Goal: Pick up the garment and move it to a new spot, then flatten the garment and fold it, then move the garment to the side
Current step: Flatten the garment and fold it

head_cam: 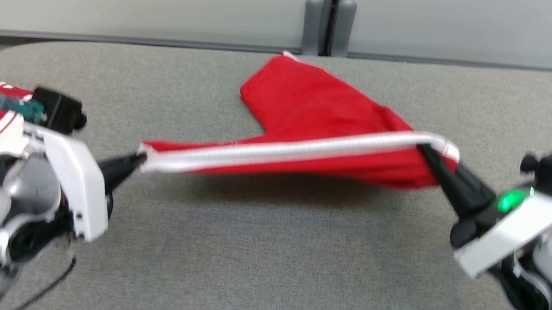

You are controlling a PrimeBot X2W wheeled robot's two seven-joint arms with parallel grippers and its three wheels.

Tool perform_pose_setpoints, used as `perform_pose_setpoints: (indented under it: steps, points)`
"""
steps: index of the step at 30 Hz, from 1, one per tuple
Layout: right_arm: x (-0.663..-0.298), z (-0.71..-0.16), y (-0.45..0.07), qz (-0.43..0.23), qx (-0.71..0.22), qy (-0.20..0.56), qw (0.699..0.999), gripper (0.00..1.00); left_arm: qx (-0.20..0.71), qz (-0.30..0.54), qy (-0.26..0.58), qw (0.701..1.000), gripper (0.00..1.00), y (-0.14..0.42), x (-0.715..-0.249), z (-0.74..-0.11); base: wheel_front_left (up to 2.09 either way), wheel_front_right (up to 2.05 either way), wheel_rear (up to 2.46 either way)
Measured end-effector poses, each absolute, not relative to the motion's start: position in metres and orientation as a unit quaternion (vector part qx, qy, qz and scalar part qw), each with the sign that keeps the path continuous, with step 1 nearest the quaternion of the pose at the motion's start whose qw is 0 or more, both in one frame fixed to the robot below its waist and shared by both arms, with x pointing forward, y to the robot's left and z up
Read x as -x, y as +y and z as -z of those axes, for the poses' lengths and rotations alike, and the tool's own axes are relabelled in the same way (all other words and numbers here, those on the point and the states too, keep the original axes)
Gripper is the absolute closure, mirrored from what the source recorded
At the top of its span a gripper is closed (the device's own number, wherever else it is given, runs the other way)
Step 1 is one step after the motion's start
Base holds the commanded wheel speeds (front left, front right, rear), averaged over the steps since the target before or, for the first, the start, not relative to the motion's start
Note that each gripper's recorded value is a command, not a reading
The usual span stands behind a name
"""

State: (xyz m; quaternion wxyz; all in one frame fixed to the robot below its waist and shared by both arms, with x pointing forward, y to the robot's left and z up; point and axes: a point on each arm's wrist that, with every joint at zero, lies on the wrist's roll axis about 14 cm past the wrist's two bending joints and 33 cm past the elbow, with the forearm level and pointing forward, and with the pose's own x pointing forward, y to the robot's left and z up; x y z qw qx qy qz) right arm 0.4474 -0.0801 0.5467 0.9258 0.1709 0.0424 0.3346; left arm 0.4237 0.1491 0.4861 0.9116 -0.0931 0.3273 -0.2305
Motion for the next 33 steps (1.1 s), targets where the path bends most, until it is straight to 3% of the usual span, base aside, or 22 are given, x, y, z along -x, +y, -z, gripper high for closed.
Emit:
perform_pose_setpoints:
  steps: [6,13,22,33]
  points:
    - [-0.404,-0.544,-0.077,-0.338,-0.219,0.040,0.915,1.00,0.098,0.223,0.355,0.902,1.00,0.155,-0.373,-0.485,0.00,0.00,0.00]
    - [-0.382,-0.537,-0.090,-0.317,-0.239,0.039,0.917,1.00,0.106,0.217,0.350,0.905,1.00,0.157,-0.365,-0.499,0.00,0.00,0.00]
    - [-0.399,-0.544,-0.106,-0.276,-0.246,0.001,0.929,1.00,0.080,0.236,0.327,0.912,1.00,0.145,-0.417,-0.509,0.00,0.00,0.00]
    - [-0.435,-0.503,-0.140,-0.172,-0.272,0.013,0.947,1.00,0.055,0.287,0.347,0.891,1.00,0.095,-0.508,-0.478,0.00,0.00,0.00]
